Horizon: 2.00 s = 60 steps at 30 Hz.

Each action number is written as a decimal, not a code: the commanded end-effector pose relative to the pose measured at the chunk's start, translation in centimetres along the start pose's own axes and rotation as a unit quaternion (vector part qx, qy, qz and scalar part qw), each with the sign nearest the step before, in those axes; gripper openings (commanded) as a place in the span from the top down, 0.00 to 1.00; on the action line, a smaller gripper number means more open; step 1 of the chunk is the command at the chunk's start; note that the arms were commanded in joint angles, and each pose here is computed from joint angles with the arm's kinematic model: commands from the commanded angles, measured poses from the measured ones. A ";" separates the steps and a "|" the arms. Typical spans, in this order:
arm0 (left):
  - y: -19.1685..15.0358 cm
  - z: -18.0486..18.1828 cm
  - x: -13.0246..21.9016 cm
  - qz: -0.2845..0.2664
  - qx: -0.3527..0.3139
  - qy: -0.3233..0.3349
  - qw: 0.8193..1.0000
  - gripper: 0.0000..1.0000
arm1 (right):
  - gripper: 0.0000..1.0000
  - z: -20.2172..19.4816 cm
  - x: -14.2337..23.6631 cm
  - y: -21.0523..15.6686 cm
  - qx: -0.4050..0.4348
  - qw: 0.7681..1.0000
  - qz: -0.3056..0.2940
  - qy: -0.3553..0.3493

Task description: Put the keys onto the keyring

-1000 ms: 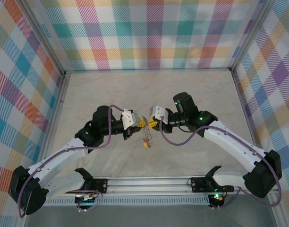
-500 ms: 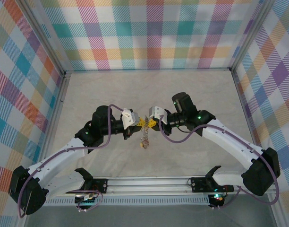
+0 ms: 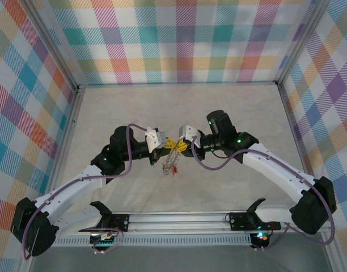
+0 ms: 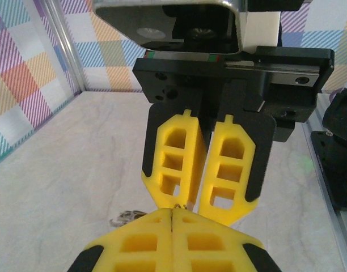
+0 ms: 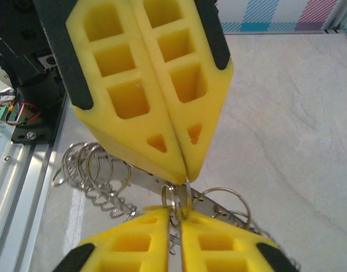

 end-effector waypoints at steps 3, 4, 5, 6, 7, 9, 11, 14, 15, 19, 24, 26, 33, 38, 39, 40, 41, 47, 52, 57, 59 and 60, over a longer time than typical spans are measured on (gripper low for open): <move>0.6 -0.8 -0.4 -0.022 -0.008 -0.019 1.000 1.00 | 0.84 0.6 0.5 2.4 0.028 0.998 -0.060 0.012; 0.5 -0.8 -0.4 -0.021 -0.006 -0.019 1.000 1.00 | 0.84 0.6 0.5 2.3 0.029 0.998 -0.061 0.009; 0.6 -0.8 -0.4 -0.022 -0.005 -0.019 1.000 1.00 | 0.84 0.7 0.5 2.3 0.029 0.998 -0.061 0.010; 0.5 -0.8 -0.4 -0.022 -0.003 -0.019 1.000 1.00 | 0.84 0.7 0.4 2.3 0.029 0.998 -0.060 0.013; 0.4 -0.8 -0.5 -0.022 -0.003 -0.020 1.000 1.00 | 0.84 0.8 0.5 2.3 0.029 0.998 -0.060 0.014; 0.4 -0.8 -0.5 -0.021 -0.002 -0.021 1.000 1.00 | 0.83 0.8 0.6 2.4 0.031 0.998 -0.061 0.012; 0.5 -0.8 -0.5 -0.021 -0.001 -0.020 1.000 1.00 | 0.81 0.8 0.5 2.3 0.032 0.997 -0.063 0.009; 0.4 -0.7 -0.5 -0.022 0.001 -0.020 1.000 1.00 | 0.81 0.7 0.6 2.6 0.034 0.997 -0.068 0.010; 0.3 -0.8 -0.6 -0.021 0.003 -0.023 1.000 1.00 | 0.81 0.6 0.6 2.7 0.034 0.997 -0.069 0.010; 0.3 -0.8 -0.5 -0.021 0.004 -0.021 1.000 1.00 | 0.80 0.5 0.6 2.9 0.036 0.996 -0.079 0.006; 0.1 -0.9 -0.5 -0.021 0.005 -0.023 0.999 1.00 | 0.78 0.4 0.5 3.0 0.025 0.996 -0.084 0.007; 0.3 -0.9 -0.4 -0.025 0.007 -0.023 0.999 1.00 | 0.78 0.3 0.5 3.0 0.018 0.996 -0.092 0.003; 0.5 -1.1 -0.3 -0.030 0.005 -0.027 0.999 1.00 | 0.79 0.3 1.3 3.2 -0.004 0.993 -0.115 0.010; 0.7 -1.6 0.0 -0.027 0.007 -0.039 0.999 1.00 | 0.82 0.1 2.0 3.2 -0.015 0.991 -0.129 0.010; 0.7 -1.7 0.0 -0.026 0.008 -0.041 0.999 1.00 | 0.84 0.2 2.1 3.1 -0.016 0.991 -0.131 0.009; 0.8 -1.7 0.1 -0.025 0.008 -0.042 0.999 1.00 | 0.86 0.2 2.1 3.0 -0.017 0.991 -0.132 0.010; 0.8 -1.8 0.1 -0.024 0.009 -0.044 0.999 1.00 | 0.86 0.2 2.0 2.9 -0.018 0.991 -0.132 0.012; 0.8 -2.1 0.1 -0.018 0.010 -0.056 0.998 1.00 | 0.86 0.3 2.1 2.7 -0.011 0.991 -0.132 0.007; 1.0 -2.0 -0.2 -0.021 0.011 -0.058 0.998 1.00 | 0.86 0.5 2.1 2.9 -0.009 0.991 -0.132 0.022; 1.3 -1.9 -0.2 -0.027 0.012 -0.055 0.998 1.00 | 0.81 0.9 2.1 1.8 -0.019 0.993 -0.114 0.017; 1.3 -1.9 -0.2 -0.028 0.013 -0.056 0.998 1.00 | 0.78 1.0 2.3 1.5 -0.023 0.994 -0.108 0.019; 1.2 -1.9 -0.2 -0.027 0.013 -0.057 0.998 1.00 | 0.78 1.1 2.3 1.4 -0.025 0.994 -0.107 0.019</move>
Point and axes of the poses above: each hand's point on the last joint's axis, 136 mm out from that joint toward the fingers, its own x axis back along the fingers, its own z axis along the line the jaws close on, y = z × x, the point moved 3 cm from there along x, back along the fingers, and after that the axes turned 14 degrees about x, right-handed, at the moved point
